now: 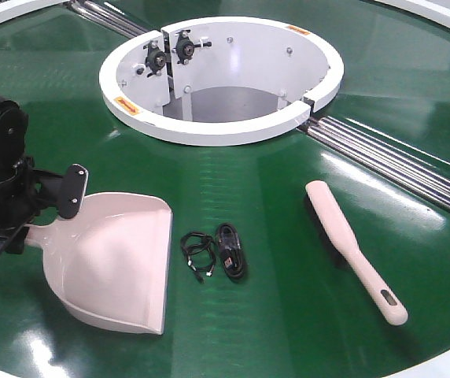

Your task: Clean and inspect green conveyor with broom and dustpan

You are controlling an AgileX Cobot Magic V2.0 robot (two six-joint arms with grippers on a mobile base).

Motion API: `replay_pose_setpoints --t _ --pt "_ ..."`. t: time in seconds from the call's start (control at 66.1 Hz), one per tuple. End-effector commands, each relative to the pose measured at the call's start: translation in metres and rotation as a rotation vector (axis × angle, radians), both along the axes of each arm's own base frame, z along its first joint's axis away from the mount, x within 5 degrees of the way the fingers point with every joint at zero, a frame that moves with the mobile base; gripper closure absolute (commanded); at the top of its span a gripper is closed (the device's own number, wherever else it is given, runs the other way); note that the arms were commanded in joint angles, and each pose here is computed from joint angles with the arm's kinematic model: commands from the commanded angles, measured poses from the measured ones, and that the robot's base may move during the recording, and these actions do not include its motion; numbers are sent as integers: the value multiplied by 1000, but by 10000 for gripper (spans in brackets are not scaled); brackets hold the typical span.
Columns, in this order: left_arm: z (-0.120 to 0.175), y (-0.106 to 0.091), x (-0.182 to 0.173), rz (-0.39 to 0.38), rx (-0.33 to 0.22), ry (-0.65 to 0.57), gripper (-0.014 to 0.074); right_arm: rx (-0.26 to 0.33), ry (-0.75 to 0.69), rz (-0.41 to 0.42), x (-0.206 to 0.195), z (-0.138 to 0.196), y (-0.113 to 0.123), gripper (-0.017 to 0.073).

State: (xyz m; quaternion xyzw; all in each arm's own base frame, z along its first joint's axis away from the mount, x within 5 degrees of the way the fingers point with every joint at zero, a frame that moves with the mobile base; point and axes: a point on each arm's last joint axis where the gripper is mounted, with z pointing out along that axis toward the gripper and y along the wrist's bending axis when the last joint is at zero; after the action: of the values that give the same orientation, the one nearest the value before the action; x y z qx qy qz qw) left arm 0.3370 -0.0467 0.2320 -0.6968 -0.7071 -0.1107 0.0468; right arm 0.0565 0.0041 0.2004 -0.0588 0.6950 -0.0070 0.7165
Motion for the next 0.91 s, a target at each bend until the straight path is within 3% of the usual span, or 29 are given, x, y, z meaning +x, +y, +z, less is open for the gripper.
replay_pose_setpoints --t 0.0,0.212,0.892 --pt "22 -5 -3 3 -32 -60 601 -6 -77 -2 -1 6 0 568" --pt "21 -7 -4 14 -61 -54 601 -6 -77 -2 -1 6 0 568" --pt "21 -6 -6 35 -52 -37 600 -6 -78 -2 -1 6 0 568"
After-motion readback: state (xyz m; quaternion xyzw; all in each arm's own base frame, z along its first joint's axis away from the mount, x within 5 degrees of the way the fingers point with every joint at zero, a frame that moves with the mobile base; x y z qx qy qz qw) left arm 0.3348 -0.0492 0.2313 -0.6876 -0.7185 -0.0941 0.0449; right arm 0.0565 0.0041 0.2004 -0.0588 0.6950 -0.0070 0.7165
